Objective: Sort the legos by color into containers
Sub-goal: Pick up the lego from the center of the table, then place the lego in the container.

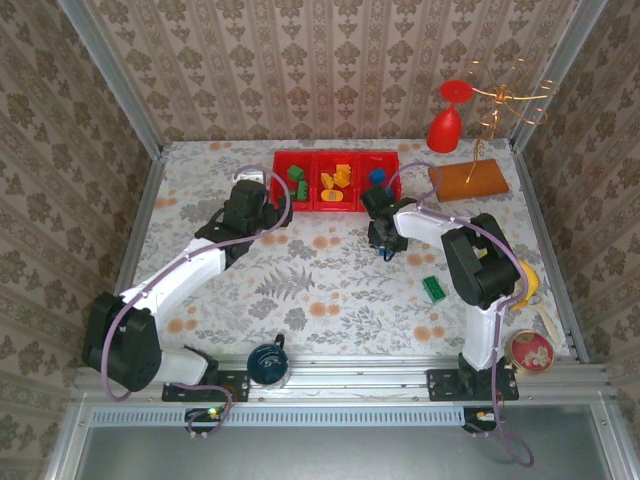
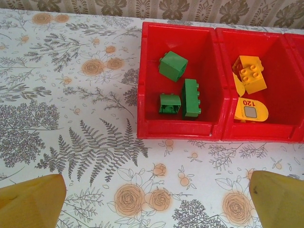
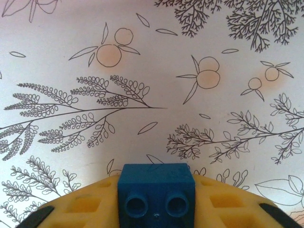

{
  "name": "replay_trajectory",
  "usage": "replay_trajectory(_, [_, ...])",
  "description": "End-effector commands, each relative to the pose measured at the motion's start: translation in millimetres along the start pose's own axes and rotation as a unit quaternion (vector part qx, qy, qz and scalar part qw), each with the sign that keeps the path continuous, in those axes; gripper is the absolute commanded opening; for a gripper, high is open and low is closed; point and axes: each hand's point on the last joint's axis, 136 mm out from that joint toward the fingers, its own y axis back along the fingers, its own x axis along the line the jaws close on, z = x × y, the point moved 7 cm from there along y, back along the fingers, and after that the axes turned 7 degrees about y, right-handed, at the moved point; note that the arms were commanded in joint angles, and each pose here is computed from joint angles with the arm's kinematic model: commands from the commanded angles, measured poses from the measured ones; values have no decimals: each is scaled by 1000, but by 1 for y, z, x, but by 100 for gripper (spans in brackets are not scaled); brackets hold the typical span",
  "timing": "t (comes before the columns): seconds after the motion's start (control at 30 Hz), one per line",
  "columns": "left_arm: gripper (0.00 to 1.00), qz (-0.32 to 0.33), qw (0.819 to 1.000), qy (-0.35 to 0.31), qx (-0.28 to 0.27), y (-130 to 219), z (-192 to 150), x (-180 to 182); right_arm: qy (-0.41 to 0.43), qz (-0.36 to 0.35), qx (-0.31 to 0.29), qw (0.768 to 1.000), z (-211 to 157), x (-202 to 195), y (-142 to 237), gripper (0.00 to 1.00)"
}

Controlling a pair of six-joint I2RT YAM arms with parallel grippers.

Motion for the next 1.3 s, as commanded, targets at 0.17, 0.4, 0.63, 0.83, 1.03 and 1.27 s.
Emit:
replay_trajectory(0.17, [100, 12, 1000, 14, 0, 2, -1, 7, 15, 11, 12, 1000, 2, 1, 8, 23])
replay_trajectory(0.4, [100, 14, 1000, 12, -1, 2, 0, 8, 37, 3, -46, 998, 29, -1, 44, 22])
replay_trajectory(0.63, [100, 8, 1000, 14, 1, 1, -2, 7, 47, -14, -98, 994, 66, -1, 66, 22])
replay_trajectory(0.83, [100, 2, 1000, 16, 5, 1, -3, 6, 50, -23, -133, 990, 98, 2, 74, 22])
replay_trajectory(1.03, [100, -8, 1000, 23, 10, 0, -5, 4, 49, -36, -152, 987, 121, 5, 70, 22])
replay_trajectory(1.27, [100, -12, 1000, 24, 11, -1, -4, 3, 56, -45, -163, 984, 141, 7, 54, 23])
